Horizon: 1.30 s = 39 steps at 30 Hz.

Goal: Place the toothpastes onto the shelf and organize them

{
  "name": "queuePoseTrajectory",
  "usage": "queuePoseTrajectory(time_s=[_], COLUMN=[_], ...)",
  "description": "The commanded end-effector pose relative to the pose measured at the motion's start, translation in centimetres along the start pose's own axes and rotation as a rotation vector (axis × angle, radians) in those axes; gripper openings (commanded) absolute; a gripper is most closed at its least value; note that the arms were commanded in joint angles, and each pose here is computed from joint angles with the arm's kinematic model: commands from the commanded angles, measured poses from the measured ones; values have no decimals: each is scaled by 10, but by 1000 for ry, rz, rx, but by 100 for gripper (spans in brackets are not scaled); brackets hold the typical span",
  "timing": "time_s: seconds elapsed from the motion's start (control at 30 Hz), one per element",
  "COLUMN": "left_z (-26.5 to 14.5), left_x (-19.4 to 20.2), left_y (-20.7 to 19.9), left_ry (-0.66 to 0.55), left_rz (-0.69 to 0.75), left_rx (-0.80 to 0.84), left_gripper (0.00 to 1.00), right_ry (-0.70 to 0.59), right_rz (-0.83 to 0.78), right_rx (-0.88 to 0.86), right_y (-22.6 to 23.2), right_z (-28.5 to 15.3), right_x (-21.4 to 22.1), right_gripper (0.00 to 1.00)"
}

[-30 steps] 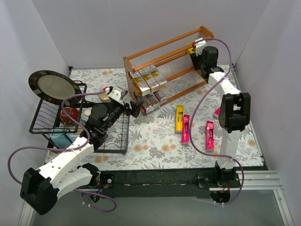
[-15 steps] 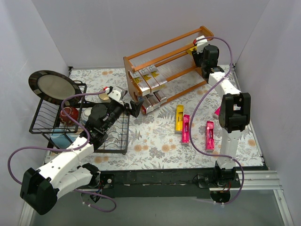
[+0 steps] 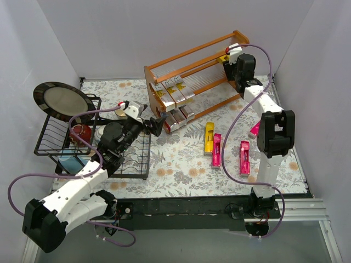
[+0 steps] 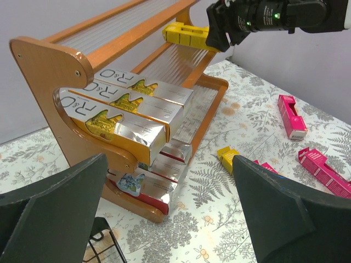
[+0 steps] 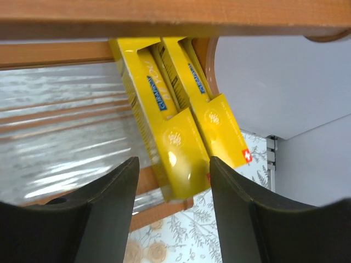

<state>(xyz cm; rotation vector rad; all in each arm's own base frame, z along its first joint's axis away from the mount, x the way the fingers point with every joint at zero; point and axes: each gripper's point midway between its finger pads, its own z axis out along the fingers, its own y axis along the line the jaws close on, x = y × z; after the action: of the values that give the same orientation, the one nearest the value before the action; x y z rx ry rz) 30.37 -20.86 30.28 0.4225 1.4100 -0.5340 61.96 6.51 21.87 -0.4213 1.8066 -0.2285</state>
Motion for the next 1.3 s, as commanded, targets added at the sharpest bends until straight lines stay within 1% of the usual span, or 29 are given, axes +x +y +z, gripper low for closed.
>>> queuePoseTrajectory(time_s=[0.0, 0.03, 0.07, 0.13, 0.17, 0.27, 0.3, 0.33, 0.37, 0.4, 0.43, 0.5, 0.53, 0.57, 0.6, 0.63, 0.67, 0.73, 0.77, 0.83, 0.87, 0.97, 1.0, 1.1, 1.2, 1.27], left_z=[-10, -10, -12, -15, -16, -23, -24, -25, -28, -30, -31, -34, -35, -37, -37, -38, -39, -40, -41, -41, -42, -42, -42, -41, -41, -41], left_x=[-25, -28, -30, -38, -41, -55, -57, -60, -65, -67, -70, -75, -77, -80, -81, -83, -84, -87, -88, -89, -90, -88, -88, -89, -87, -87], left_y=[0, -1, -1, -2, -3, -6, -6, -6, -7, -8, -9, -10, -11, -12, -13, -13, -16, -17, -19, -19, -19, -18, -18, -18, -18, -18], left_ry=[-68, -77, -83, -103, -112, -152, -156, -165, -179, -187, -192, -207, -214, -222, -225, -231, -231, -243, -243, -246, -248, -244, -244, -245, -241, -241], left_rz=[15, 13, 11, 6, 2, -5, -8, -11, -16, -19, -23, -30, -34, -38, -44, -47, -51, -59, -62, -62, -62, -62, -62, -62, -63, -62], left_rx=[-5, -3, 0, 3, 5, 15, 18, 18, 19, 22, 28, 34, 40, 42, 45, 47, 60, 66, 76, 77, 77, 72, 72, 72, 72, 73], left_gripper=[98, 98, 98, 98, 98, 98, 98, 98, 98, 98, 98, 98, 98, 98, 98, 98, 98, 98, 98, 98, 98, 98, 98, 98, 98, 98], right_ry=[-91, -112, -80, -94, -37, -16, 55, 52, 70, 147, 147, 201, 252, 270, 257, 324, 346, 373, 435, 462, 515, 584, 631, 691, 703, 698], right_rz=[83, 94, 114, 143, 153, 211, 241, 256, 267, 284, 329, 363, 407, 416, 430, 444, 459, 477, 485, 498, 486, 502, 516, 527, 518, 512], right_rx=[-34, -41, -57, -82, -116, -176, -203, -226, -263, -295, -334, -422, -480, -535, -574, -634, -679, -754, -798, -855, -882, -881, -865, -801, -723, -642], right_y=[1, 0, 7, 13, 26, 48, 63, 67, 83, 98, 107, 136, 152, 168, 174, 192, 207, 222, 238, 249, 260, 268, 269, 266, 260, 252], right_z=[-47, -61, -66, -88, -96, -128, -137, -152, -164, -175, -191, -215, -236, -251, -267, -283, -299, -328, -345, -368, -382, -399, -404, -406, -399, -389], right_x=[-53, -64, -54, -67, -51, -55, -33, -37, -35, -9, -12, 3, 20, 25, 23, 47, 50, 59, 78, 85, 104, 125, 141, 168, 181, 190], right_gripper=[63, 64, 65, 66, 66, 69, 70, 70, 71, 71, 72, 73, 73, 73, 73, 73, 73, 74, 74, 74, 74, 75, 75, 76, 77, 78])
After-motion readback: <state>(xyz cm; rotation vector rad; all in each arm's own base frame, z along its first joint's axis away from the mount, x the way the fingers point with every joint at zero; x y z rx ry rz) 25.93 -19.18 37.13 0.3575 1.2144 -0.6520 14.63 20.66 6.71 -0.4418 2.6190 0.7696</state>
